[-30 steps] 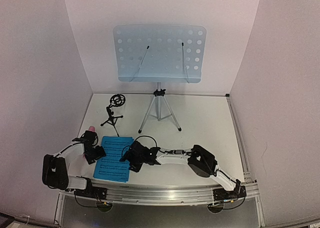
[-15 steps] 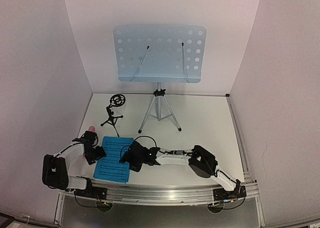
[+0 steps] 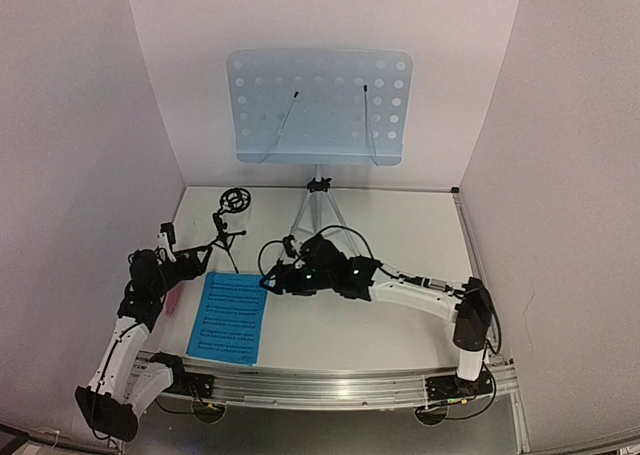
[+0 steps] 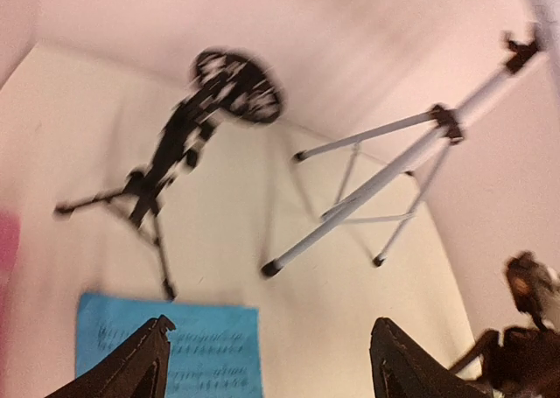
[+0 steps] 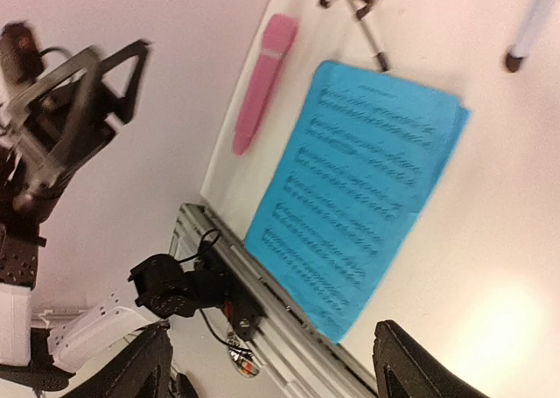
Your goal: Pack up the instrument practice props
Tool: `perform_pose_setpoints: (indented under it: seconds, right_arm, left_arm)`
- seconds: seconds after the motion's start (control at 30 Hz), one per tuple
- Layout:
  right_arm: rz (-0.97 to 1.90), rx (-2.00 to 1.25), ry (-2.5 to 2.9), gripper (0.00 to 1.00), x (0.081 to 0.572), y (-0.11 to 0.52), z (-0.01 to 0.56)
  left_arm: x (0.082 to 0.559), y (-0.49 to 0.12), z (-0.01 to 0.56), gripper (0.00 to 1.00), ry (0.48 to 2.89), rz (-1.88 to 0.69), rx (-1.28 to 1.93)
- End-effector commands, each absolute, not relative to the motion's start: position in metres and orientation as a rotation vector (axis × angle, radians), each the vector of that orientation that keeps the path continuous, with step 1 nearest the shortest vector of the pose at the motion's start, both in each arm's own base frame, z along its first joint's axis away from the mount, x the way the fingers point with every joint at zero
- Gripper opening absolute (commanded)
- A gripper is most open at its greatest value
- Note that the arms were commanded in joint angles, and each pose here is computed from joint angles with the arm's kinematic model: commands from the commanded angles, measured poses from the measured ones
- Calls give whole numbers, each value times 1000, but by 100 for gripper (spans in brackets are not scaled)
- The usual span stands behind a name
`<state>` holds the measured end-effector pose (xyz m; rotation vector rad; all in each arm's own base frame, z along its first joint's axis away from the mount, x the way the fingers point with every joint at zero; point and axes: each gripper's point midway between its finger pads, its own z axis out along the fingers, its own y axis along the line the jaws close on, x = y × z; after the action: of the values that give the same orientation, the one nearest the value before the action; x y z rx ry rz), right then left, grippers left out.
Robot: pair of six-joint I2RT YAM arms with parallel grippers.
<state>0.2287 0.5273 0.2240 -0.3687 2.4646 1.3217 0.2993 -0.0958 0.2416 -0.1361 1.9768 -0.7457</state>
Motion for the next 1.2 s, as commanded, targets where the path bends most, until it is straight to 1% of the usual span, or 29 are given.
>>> perform_pose_setpoints:
  seconds: [0.0, 0.13, 0.17, 0.27, 0.3, 0.43, 0.53, 0.7, 0.8, 1.0, 1.17]
  right_arm:
    - [1149, -262, 2559, 77, 263, 451, 198]
    - [1129, -87, 2564, 77, 301, 394, 196]
    - [1124, -79, 2541, 77, 308, 385, 202]
    - [1109, -25, 2502, 77, 332, 351, 210]
    - [1103, -2, 2501, 78, 338, 341, 208]
    - [1072, 23, 2486, 78, 349, 313, 205]
    - [1059, 62, 2475, 78, 356, 296, 204]
    - [1063, 95, 2466, 78, 363, 279, 204]
    - [1071, 116, 2469, 78, 366, 274, 203]
    - [1105, 104, 2477, 78, 370, 279, 203]
    - [1125, 112, 2495, 78, 368, 281, 199]
  left_arm:
    - [302, -150, 324, 77, 1572, -843, 311]
    - [322, -208, 343, 78, 1438, -824, 531]
    - [329, -220, 356, 79, 1391, -827, 559]
    - [358, -259, 367, 79, 1335, -837, 605]
    - [364, -270, 378, 78, 1287, -827, 626]
    - [374, -311, 379, 80, 1136, -787, 708]
    - [402, -330, 378, 80, 1105, -802, 659]
    - [446, -353, 394, 82, 1049, -816, 564]
    - [470, -358, 389, 83, 1053, -818, 494]
    - [489, -376, 389, 81, 1036, -875, 477]
    - [505, -388, 377, 78, 1057, -879, 468]
